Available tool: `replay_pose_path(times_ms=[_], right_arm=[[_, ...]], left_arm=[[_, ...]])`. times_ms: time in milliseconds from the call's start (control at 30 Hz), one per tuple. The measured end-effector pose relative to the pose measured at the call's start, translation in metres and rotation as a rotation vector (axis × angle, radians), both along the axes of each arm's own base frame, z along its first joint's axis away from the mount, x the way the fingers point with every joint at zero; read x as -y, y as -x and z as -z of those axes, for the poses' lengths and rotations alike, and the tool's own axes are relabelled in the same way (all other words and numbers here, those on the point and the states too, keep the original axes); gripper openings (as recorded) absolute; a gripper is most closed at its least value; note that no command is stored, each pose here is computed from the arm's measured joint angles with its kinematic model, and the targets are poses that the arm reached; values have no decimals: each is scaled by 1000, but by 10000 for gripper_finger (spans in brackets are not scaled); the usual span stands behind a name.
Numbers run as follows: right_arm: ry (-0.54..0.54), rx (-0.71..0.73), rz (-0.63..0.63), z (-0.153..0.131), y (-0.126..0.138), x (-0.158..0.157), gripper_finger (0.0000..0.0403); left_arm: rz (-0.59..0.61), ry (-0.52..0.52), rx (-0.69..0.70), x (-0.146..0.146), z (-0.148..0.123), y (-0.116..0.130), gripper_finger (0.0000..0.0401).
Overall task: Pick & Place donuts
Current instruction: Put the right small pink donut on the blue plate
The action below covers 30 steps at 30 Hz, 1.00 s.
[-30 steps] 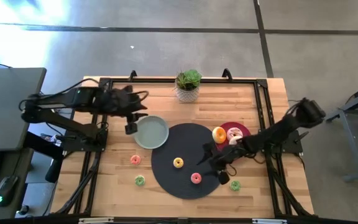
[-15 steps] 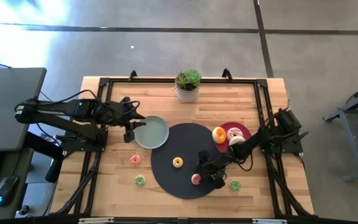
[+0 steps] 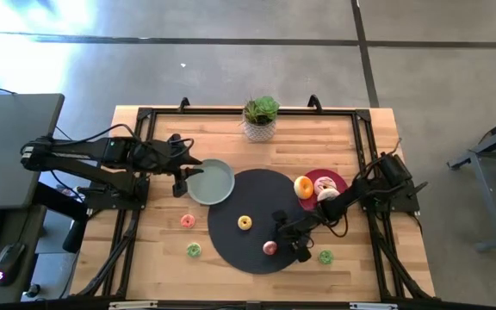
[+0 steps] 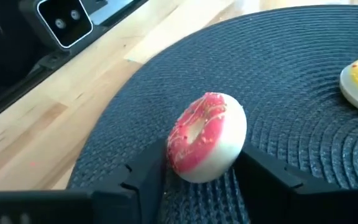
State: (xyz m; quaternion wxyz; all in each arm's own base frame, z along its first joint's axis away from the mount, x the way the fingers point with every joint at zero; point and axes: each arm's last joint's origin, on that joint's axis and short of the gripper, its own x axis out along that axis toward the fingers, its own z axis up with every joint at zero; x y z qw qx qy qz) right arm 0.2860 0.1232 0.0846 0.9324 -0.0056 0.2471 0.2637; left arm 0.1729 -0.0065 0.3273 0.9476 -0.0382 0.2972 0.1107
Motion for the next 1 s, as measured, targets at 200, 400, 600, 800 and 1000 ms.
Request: replay_pose_path(times_ms=[200, 400, 600, 800, 1000], right_arm=[[-10, 9, 4, -1, -2, 3, 126], [-57, -17, 37, -1, -4, 7, 71], [-150, 79, 49, -17, -12, 18, 26], [-69, 295, 350, -49, -34, 61, 15], [-69, 262, 556, -81, -92, 109, 17]], left_arm=[[0, 0, -1, 0, 0, 0, 106], [0, 0, -1, 0, 0, 0, 106], [0, 1, 4, 0, 0, 0, 106], [-1, 2, 33, 0, -3, -2, 106], [-1, 4, 54, 0, -4, -3, 106]])
